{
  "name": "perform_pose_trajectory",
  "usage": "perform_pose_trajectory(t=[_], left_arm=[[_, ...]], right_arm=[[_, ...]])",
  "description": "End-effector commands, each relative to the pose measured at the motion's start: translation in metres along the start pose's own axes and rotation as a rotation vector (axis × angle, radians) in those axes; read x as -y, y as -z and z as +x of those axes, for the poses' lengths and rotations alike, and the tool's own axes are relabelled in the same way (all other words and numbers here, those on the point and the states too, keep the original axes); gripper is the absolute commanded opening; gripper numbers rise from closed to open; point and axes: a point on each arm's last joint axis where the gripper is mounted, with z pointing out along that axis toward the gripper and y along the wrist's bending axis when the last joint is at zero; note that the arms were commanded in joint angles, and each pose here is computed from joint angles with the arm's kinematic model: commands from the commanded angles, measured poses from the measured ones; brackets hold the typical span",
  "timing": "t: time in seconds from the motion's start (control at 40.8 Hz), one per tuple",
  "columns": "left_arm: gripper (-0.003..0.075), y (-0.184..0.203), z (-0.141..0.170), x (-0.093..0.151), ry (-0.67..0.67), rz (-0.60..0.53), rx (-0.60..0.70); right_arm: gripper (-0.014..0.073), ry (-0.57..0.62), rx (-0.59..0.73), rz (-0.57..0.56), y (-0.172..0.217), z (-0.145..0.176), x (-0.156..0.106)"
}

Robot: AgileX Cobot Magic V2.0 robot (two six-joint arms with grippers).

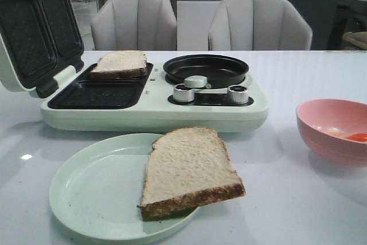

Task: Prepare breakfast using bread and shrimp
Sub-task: 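Open the left gripper and withdraw it from the sandwich maker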

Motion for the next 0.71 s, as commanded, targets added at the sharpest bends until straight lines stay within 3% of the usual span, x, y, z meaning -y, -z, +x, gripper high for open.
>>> perform_pose_trajectory(t=[0.0,0.465,0.612,0.686], left_arm=[[0.0487,0.016,0.001,0.0,0.017,0.057,0.123],[0.0487,0.028,0.017,-0.006,0.028,0.069,0.172],[0.0487,0.028,0.017,-0.006,0.028,0.069,0.172],[0.0487,0.028,0.017,-0.006,0.028,0.069,0.172]], right_arm=[[0.0557,0.007,0.094,0.008,0.004,-0.016,0.001],[0.0557,-0.003,0.108,0.002,0.004,-0.018,0.0],[0.0557,-0.106,0.018,-0.088,-0.004,-0.014,-0.008],[0.0557,-0.103,-0.068,-0.157,-0.011,-0.011,-0.015]])
